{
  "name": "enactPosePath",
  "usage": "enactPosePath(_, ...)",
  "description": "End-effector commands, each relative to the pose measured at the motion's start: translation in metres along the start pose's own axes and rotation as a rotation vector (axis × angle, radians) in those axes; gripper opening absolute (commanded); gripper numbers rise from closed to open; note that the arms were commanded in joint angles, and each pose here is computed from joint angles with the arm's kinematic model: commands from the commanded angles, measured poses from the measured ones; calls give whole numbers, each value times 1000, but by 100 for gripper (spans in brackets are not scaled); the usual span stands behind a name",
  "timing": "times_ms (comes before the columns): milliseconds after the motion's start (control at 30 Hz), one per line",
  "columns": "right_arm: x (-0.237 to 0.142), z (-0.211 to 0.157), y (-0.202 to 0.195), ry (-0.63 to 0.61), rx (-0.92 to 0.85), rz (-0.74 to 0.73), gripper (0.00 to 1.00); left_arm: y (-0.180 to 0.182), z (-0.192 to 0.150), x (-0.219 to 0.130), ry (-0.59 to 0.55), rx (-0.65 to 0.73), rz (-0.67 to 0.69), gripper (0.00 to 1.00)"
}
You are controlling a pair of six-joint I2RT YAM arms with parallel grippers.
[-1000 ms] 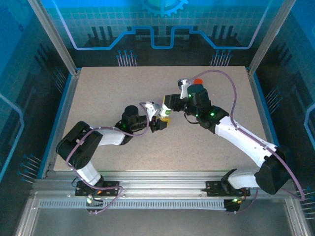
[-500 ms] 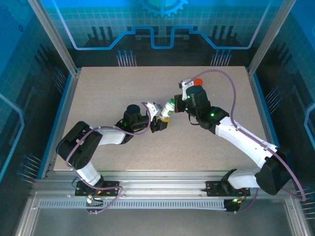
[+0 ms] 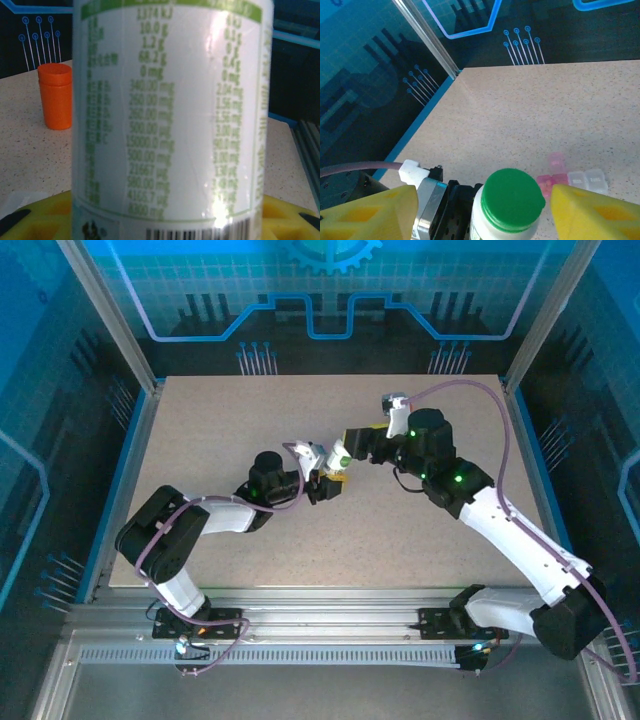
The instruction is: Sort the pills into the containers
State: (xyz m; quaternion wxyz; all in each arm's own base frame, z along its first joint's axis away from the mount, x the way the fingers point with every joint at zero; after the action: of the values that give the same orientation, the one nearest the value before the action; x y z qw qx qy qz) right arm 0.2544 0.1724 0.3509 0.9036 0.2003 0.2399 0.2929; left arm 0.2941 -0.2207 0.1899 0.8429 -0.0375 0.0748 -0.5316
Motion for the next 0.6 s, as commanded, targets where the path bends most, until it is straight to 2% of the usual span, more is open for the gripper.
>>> enactPosePath(0, 4, -2, -3, 21, 61, 32, 71, 0, 18, 5, -68, -8, -1, 0)
enactPosePath(467, 40, -16, -20, 46, 124, -11, 73, -2, 19, 4, -86, -19, -10, 0)
enactPosePath(567, 46, -17, -22, 45, 128, -7, 70, -2, 17, 6, -82, -18, -13, 0)
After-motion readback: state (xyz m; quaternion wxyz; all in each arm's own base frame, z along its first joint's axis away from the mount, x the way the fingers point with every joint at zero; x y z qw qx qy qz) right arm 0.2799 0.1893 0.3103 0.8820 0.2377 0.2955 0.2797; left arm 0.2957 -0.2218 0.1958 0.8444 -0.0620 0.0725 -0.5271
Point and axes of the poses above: each hand's point on the last joint's axis, 136 mm out from that joint toward the fingers, its own x axis out along the fingers, its own y axis along the line the jaws close on, z = x × y, the point moved 10 cm from there along -x, back along the fingers, and after that the axes turned 3 degrees about x, right-handed, at the moved point
